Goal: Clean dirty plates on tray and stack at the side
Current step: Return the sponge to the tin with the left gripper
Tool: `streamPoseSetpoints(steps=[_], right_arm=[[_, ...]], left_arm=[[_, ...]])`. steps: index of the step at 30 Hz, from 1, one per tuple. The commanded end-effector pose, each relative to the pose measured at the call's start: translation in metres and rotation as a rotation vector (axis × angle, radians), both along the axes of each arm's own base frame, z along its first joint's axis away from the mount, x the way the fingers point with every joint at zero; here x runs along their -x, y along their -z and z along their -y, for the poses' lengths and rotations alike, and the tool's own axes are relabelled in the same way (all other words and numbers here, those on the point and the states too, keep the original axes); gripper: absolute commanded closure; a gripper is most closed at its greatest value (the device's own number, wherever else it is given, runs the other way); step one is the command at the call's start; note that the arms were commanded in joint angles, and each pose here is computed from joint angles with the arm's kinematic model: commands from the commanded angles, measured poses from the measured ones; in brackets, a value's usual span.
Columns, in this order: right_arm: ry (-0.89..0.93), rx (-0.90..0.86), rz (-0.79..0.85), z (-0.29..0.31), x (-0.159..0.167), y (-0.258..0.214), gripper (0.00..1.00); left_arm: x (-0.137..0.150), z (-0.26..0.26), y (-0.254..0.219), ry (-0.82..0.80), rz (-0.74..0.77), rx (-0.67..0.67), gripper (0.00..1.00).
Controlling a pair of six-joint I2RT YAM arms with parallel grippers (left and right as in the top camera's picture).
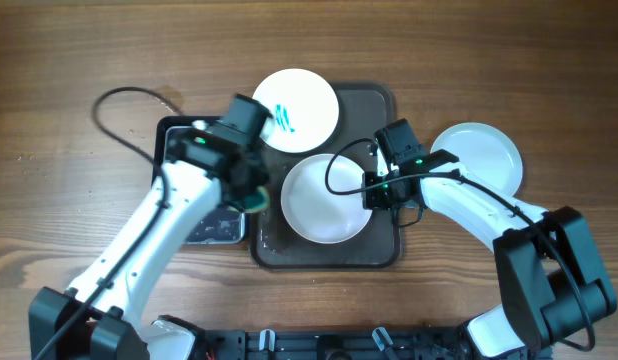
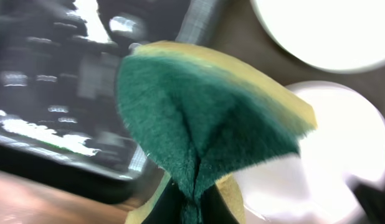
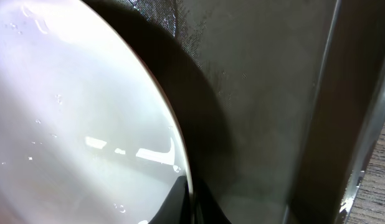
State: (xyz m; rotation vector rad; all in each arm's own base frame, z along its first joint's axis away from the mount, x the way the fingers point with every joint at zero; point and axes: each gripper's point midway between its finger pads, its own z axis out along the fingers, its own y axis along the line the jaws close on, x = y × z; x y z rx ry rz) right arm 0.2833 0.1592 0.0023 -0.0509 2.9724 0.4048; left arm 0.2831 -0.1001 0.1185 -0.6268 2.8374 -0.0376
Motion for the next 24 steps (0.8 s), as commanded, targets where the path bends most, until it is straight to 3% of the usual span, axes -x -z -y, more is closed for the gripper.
streamPoseSetpoints(steps=[1,4,10,12,16,19,24], right_arm=[[-0.019,0.057,-0.006,0.01,0.003,0.009,0.96],[-0.019,0.057,-0.005,0.01,0.003,0.009,0.96],[-0.02,0.052,0.005,0.009,0.0,0.009,0.96],[-0.03,0.053,0.009,0.009,0.0,0.009,0.96],[-0.073,0.066,0.004,0.01,0.002,0.006,0.96],[-0.102,0.083,-0.042,0.01,0.005,-0.012,0.96],[-0.188,0.031,-0.07,-0.008,-0.004,-0.067,0.96]], left_arm=[[-0.004,-0.065,0.012,-0.143,0.002,-0.131,0.96],[-0.002,-0.088,0.043,-0.191,-0.027,-0.138,0.96],[0.002,-0.081,0.087,-0.122,-0.057,-0.082,0.93],[-0.001,-0.079,0.082,-0.121,-0.04,-0.071,0.82],[-0.009,-0.068,0.047,-0.115,0.015,0.015,0.29],[-0.006,-0.078,0.017,-0.15,0.049,0.029,0.11],[0.014,-0.121,-0.025,-0.299,0.12,0.034,0.03]])
